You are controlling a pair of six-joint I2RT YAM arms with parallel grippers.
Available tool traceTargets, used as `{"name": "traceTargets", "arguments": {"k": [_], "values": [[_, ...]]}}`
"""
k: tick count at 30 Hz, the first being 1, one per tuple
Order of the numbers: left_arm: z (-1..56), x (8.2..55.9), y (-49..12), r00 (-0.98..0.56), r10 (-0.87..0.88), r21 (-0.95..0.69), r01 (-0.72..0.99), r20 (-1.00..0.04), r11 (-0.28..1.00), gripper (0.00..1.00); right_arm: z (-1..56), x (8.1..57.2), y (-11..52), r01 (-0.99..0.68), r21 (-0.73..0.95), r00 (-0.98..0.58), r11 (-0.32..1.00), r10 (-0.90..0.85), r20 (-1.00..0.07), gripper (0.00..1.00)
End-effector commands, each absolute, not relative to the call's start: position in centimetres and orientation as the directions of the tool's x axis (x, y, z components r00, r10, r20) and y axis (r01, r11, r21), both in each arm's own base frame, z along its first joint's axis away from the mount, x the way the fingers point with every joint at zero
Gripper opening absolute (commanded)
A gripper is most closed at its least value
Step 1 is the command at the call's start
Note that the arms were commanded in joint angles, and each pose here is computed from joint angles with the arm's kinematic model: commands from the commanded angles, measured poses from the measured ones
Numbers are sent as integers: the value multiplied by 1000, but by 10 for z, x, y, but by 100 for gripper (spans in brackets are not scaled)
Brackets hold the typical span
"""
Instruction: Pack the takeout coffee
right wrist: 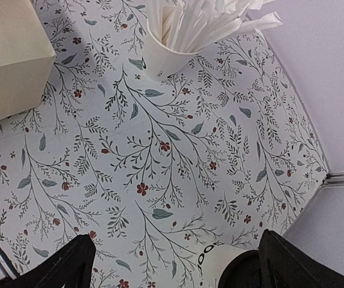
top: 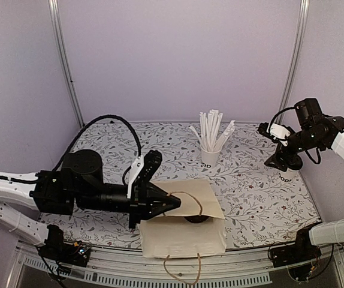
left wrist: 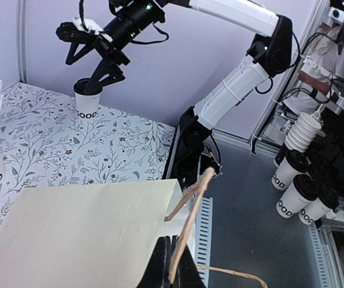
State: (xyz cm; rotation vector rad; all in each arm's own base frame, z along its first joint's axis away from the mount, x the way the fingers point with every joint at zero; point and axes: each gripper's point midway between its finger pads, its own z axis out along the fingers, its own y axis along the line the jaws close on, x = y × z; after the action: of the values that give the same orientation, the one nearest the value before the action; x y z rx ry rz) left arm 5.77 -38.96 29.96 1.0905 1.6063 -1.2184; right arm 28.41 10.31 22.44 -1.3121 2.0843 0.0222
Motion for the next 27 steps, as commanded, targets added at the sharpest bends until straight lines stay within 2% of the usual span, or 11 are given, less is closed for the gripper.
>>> {"name": "traceTargets", "arguments": {"k": [1,5,12,21,27], "values": [[328,87,-389,-374,117,-351,919,-920,180,0,237,283,103,-805,-327,-261,496,-790,-555,99],[328,110,-388,-463,157,-434,881,-872,188,0,240,281,102,-802,-316,-272,506,-782,-561,99],[309,174,-382,-577,168,-514,801,-799,308,0,226,286,90,-788,-248,-376,564,-758,-533,99],[307,249,-360,-574,114,-494,776,-811,393,2,212,324,15,-611,-194,-605,767,-612,-510,99],[303,287,-351,-557,85,-471,766,-826,437,2,197,337,-23,-537,-149,-696,830,-536,-478,99]]}}
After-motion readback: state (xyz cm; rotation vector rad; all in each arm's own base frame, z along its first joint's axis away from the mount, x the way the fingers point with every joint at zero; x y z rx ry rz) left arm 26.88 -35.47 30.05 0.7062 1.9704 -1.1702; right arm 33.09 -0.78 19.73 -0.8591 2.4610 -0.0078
